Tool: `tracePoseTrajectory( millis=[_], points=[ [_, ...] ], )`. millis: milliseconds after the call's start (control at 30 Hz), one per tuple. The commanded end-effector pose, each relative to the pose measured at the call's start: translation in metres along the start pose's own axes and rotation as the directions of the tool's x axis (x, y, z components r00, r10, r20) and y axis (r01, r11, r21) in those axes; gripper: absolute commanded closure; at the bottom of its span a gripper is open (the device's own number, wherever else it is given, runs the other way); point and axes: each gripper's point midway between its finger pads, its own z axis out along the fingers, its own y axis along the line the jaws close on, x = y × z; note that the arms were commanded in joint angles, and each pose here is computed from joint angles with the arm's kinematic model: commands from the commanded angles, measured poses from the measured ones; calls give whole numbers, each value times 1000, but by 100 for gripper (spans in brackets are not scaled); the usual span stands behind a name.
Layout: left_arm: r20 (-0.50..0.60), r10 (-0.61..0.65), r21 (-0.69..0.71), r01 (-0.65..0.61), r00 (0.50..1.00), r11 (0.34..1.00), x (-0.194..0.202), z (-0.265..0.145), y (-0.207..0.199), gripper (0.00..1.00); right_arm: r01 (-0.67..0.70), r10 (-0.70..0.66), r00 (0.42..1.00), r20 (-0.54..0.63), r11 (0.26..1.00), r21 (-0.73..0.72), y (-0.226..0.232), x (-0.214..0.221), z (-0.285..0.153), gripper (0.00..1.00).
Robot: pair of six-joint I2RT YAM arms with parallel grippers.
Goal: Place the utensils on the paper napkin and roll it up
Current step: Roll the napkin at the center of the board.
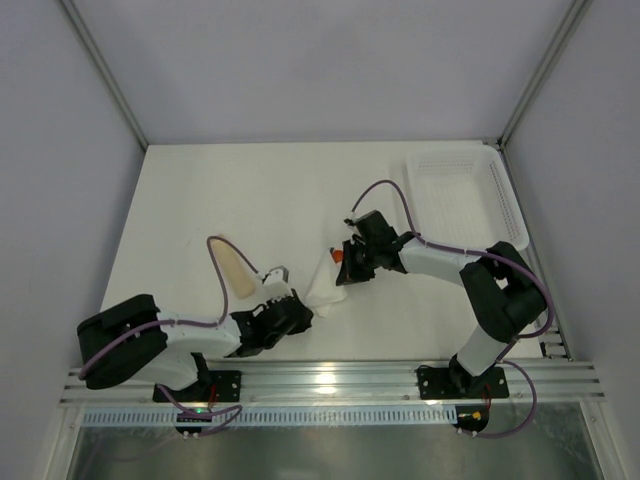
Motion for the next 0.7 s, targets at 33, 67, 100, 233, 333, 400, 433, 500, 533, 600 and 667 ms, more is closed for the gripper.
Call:
tracePoseTrajectory(
  millis=[33, 67, 100, 233, 333, 400, 433, 500, 533, 600, 667],
  points=[
    [4, -8, 33, 8, 1000, 999, -2, -1, -2, 100, 47, -46, 997, 66, 999, -13, 8, -17, -9, 97],
    [14, -10, 69, 9, 1000, 998, -5, -2, -9, 100, 45, -44, 997, 63, 999, -15, 8, -17, -8, 96],
    [18, -16, 89, 15, 1000, 996, -6, -4, -12, 100, 45, -44, 997, 65, 999, -18, 9, -18, -8, 97],
    [34, -24, 129, 20, 999, 991, -7, -15, -2, 100, 43, -42, 997, 66, 999, -15, 9, -19, -8, 96],
    [60, -28, 173, 17, 998, 985, -11, -23, -3, 100, 27, -25, 997, 71, 999, -22, 12, -20, -9, 97],
    [65, -21, 184, 9, 998, 983, -11, -26, -4, 100, 3, -1, 997, 71, 999, -33, 14, -19, -9, 96],
    [70, -22, 186, 9, 997, 982, -12, -27, -4, 100, -10, 13, 997, 74, 999, -45, 16, -18, -9, 96],
    [86, -36, 187, 19, 996, 982, -16, -29, -4, 100, -54, 62, 994, 90, 995, -82, 22, -20, -8, 96],
    [89, -38, 185, 21, 995, 983, -16, -29, -3, 100, -71, 79, 992, 94, 994, -88, 22, -20, -7, 96],
    [100, -49, 187, 30, 994, 982, -19, -30, -3, 100, -117, 129, 986, 107, 987, -106, 24, -23, -5, 96],
    [108, -61, 193, 39, 992, 980, -21, -31, -4, 100, -140, 158, 979, 132, 980, -138, 28, -28, -1, 96]
  ],
)
